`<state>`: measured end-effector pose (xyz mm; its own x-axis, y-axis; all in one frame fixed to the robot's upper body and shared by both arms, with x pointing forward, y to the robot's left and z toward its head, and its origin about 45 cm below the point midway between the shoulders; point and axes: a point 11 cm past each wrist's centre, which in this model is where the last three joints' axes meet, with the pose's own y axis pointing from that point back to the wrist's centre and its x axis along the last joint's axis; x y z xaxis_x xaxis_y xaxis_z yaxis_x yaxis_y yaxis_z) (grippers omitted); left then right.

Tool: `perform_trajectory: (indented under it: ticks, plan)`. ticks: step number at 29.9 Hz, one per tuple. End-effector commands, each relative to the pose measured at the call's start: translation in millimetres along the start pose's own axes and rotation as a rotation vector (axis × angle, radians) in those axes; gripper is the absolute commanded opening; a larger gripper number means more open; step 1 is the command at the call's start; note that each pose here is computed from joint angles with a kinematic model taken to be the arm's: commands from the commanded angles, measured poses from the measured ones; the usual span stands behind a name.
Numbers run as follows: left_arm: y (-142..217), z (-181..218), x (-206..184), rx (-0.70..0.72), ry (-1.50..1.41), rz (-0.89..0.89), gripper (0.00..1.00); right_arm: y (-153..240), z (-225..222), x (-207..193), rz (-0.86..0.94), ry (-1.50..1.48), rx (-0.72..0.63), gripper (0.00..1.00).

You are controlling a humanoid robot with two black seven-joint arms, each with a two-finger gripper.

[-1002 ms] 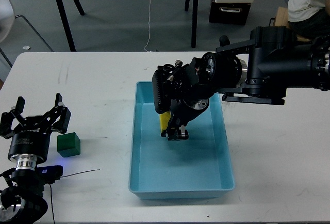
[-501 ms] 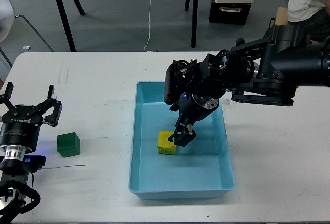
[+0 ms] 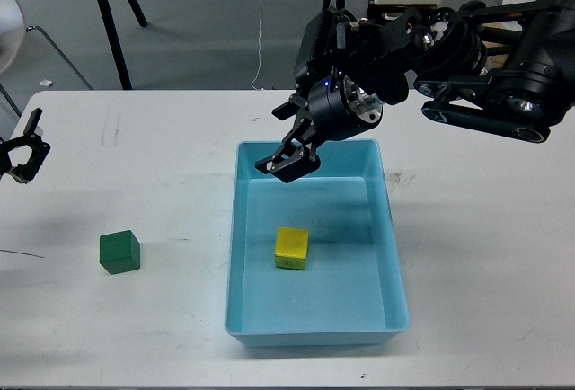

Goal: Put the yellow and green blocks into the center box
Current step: 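Release the yellow cube in the tray and withdraw the right gripper, then lower the left gripper onto the green cube and grasp it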

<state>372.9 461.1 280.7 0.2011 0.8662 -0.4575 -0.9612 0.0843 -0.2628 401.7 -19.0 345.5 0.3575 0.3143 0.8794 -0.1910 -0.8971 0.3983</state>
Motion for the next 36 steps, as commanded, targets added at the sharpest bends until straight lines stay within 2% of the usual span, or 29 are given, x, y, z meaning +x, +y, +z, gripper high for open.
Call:
perform_trajectory:
  ticks: [1, 5, 8, 15, 23, 26, 30, 36]
  plan:
    - [-11.1, 28.5, 1.7, -0.019, -0.087, -0.042, 1.00, -4.8, -12.7, 21.8, 0.212, -0.228, 0.110, 0.98]
    - [-27.7, 63.1, -13.5, 0.020, -0.338, -0.151, 1.00, 5.5, -11.0, 38.1, 0.420, -0.391, 0.177, 0.98]
    - [-37.0, 79.9, -27.4, 0.112, -0.650, -0.267, 1.00, 19.2, -0.5, 35.3, 0.550, -0.469, 0.179, 0.98]
    - [-29.4, 55.7, -34.5, 0.386, -1.184, -0.492, 1.00, 82.4, 27.6, 6.2, 0.771, -0.578, 0.128, 0.98]
    - [-9.7, 24.0, -66.8, 0.546, -1.530, -0.805, 1.00, 160.7, 30.1, -72.9, 0.923, -0.732, 0.053, 0.98]
    - [-3.3, 14.0, -81.6, 0.567, -1.669, -0.928, 1.00, 189.3, 27.4, -100.9, 0.987, -0.780, 0.004, 0.98]
    - [10.4, -7.5, -105.2, 0.560, -1.808, -1.105, 1.00, 215.6, 24.2, -148.5, 1.070, -0.879, -0.083, 0.98]
    - [41.5, -50.2, -106.4, 0.657, -1.886, -1.338, 1.00, 241.9, 16.9, -204.5, 1.163, -0.967, -0.244, 0.98]
